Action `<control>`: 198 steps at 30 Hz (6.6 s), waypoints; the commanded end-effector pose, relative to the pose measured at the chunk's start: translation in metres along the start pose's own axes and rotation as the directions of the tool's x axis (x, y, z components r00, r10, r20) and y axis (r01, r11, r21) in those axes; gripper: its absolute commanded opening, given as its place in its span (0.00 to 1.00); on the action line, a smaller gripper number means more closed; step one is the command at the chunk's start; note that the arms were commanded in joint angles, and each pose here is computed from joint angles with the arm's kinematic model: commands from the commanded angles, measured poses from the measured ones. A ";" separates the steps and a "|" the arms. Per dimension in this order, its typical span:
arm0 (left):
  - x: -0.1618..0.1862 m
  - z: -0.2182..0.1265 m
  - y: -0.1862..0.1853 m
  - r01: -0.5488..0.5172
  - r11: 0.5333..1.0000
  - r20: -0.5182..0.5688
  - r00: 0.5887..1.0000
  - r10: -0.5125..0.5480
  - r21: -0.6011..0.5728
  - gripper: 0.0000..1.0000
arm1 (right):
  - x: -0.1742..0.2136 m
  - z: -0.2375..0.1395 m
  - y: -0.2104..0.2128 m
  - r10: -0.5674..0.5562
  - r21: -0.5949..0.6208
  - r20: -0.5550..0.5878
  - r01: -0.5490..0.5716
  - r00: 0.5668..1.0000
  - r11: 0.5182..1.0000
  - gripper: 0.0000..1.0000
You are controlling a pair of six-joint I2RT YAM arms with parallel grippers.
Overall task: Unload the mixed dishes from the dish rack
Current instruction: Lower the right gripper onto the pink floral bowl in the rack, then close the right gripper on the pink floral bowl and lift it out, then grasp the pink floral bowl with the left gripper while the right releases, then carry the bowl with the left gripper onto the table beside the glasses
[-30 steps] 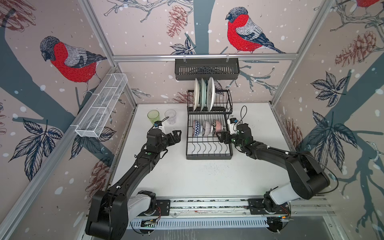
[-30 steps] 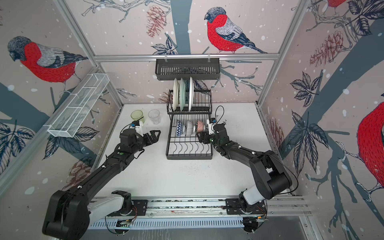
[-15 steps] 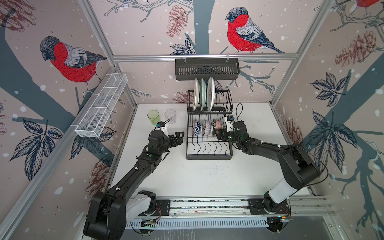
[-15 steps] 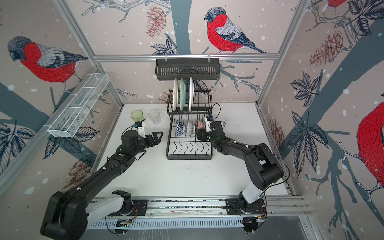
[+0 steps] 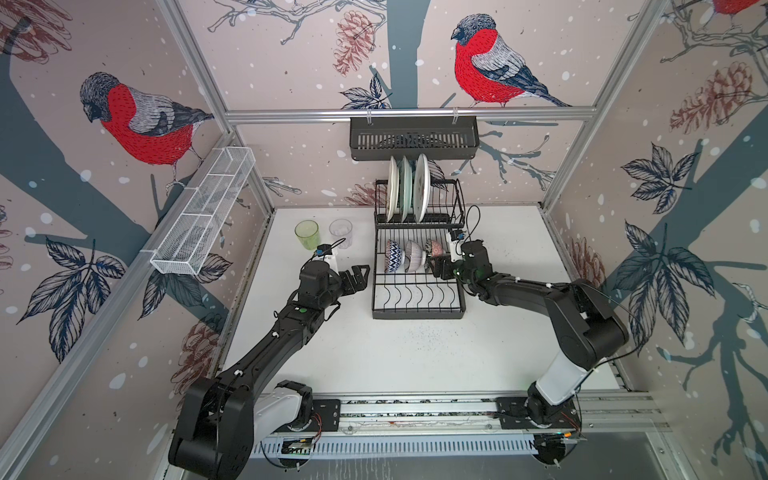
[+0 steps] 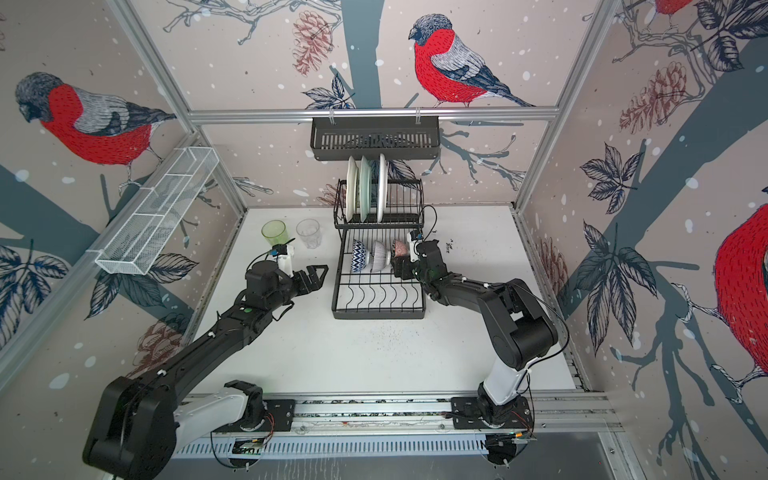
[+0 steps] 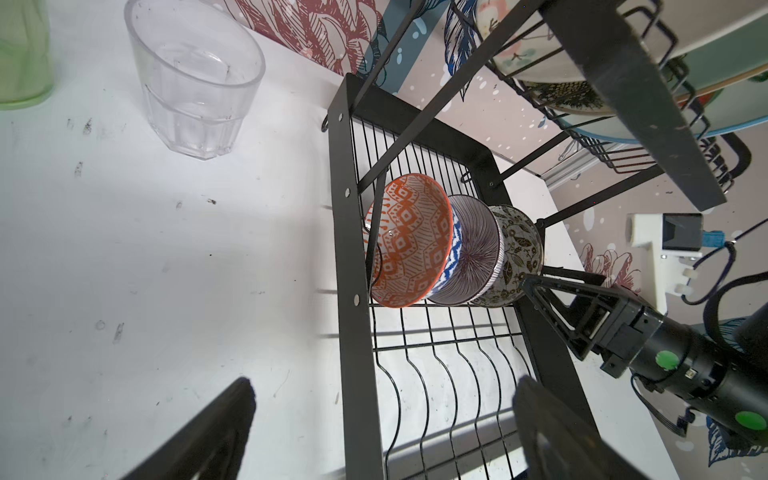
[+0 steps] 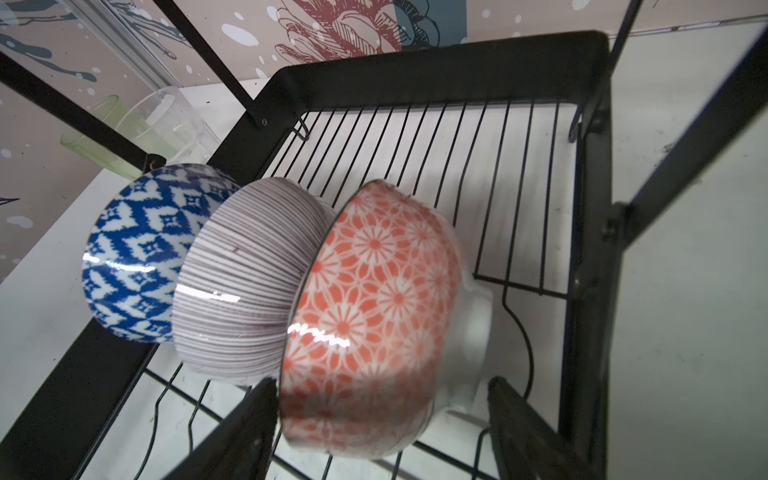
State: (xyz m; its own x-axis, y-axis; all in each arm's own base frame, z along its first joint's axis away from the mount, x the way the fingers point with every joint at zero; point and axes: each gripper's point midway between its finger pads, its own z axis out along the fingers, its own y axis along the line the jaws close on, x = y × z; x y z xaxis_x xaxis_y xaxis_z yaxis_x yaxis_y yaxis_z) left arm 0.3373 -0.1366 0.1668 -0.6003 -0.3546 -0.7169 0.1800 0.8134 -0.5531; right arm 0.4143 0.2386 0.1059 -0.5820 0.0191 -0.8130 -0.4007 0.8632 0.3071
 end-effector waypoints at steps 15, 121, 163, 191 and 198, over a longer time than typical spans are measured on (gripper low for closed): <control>-0.003 -0.001 -0.008 -0.044 0.999 0.013 0.999 0.043 0.023 0.97 | -0.005 0.015 -0.007 0.020 0.034 0.014 -0.021 1.000 0.999 0.84; 0.014 0.000 -0.067 0.000 0.934 -0.045 0.999 0.017 0.357 0.80 | -0.040 -0.121 0.160 0.190 -0.567 0.128 -0.086 0.973 0.820 0.63; 0.026 0.015 -0.066 0.057 0.935 -0.107 0.994 -0.020 0.351 0.00 | -0.023 -0.095 0.214 0.133 -0.635 0.039 -0.078 0.990 0.768 0.89; -0.032 -0.005 0.054 0.072 0.956 0.096 0.994 -0.046 -0.285 0.00 | -0.007 -0.111 0.098 0.086 -0.261 0.138 -0.047 0.987 0.964 0.99; -0.046 -0.027 0.107 0.109 0.854 0.173 0.985 -0.022 -0.509 0.00 | -0.006 -0.122 0.070 0.090 -0.221 0.157 -0.053 0.983 0.974 1.00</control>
State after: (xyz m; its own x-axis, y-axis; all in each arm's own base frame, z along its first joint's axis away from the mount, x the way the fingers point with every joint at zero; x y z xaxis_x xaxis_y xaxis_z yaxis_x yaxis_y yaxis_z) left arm 0.3601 -0.0480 0.1482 -0.5160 -0.4546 -0.7260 -0.2098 0.8888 -0.4074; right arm 0.3035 0.2414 0.1914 -0.5098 0.1878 -0.8395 -0.4993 0.7301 0.4665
